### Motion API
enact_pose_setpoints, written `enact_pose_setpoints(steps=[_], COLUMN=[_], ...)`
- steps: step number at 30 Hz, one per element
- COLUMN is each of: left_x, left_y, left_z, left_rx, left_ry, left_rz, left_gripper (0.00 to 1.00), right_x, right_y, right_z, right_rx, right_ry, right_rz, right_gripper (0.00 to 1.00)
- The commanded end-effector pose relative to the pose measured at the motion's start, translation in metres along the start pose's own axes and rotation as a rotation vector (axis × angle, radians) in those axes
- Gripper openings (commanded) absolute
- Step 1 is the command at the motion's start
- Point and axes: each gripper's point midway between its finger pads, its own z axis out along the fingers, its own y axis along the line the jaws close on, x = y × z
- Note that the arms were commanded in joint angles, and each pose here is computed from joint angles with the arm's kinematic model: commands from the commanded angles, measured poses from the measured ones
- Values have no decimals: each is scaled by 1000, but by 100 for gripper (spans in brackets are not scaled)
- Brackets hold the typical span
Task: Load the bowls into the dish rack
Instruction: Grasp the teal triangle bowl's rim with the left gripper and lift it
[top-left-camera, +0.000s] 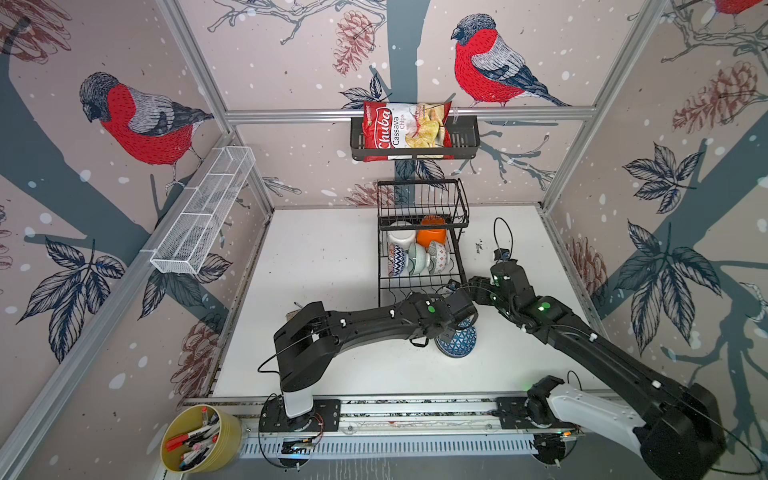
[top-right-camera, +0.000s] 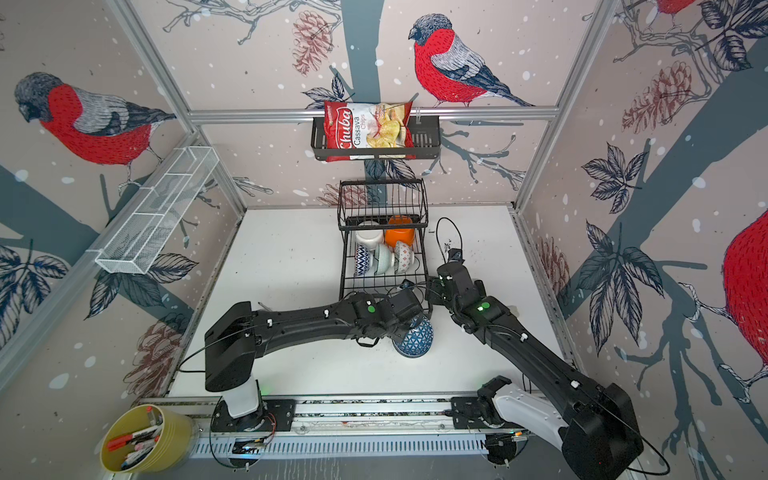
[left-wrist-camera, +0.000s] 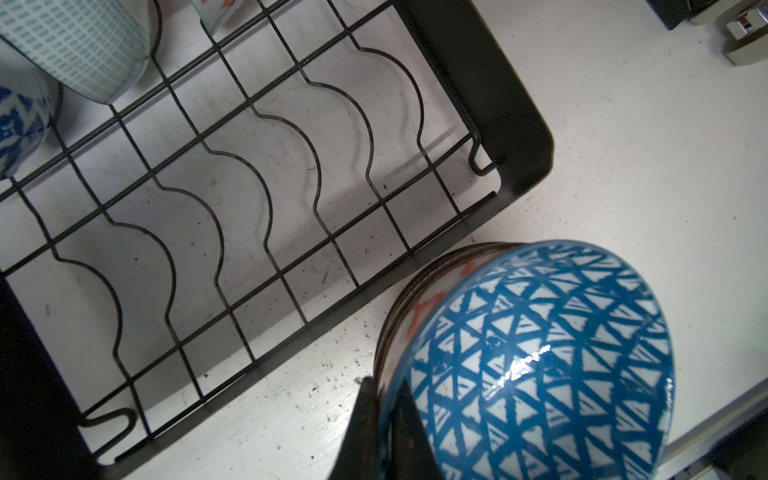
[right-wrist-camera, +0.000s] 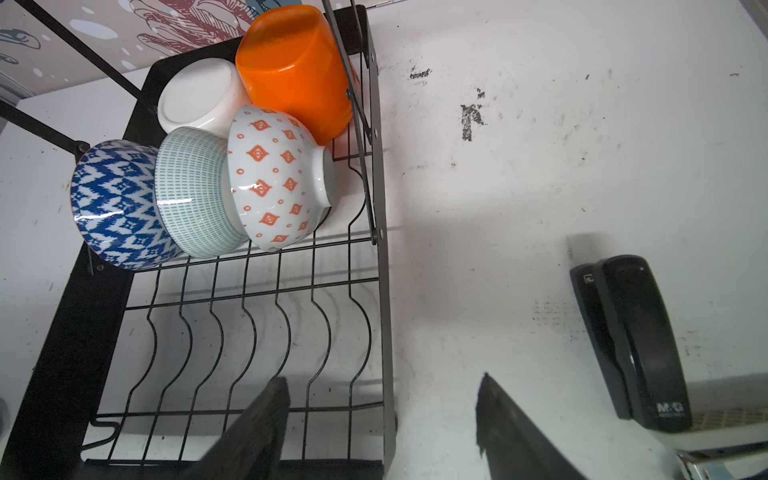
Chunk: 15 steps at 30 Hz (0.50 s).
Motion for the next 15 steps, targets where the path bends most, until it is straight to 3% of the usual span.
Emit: enact_pose_setpoints(steps=[1, 15], left_x=[-5, -21], left_y=[1, -8], left_z=[-3, -22], left_rx=[-12, 76], left_ry=[-22, -121], left_rz=[16, -11], left_gripper=[0, 0], right_x=[-7, -8], right_y=[3, 9], right_z=[-2, -4], right_rx=[-14, -41], right_ry=[-23, -22], right_rz=[-6, -4], right_gripper=[72, 73])
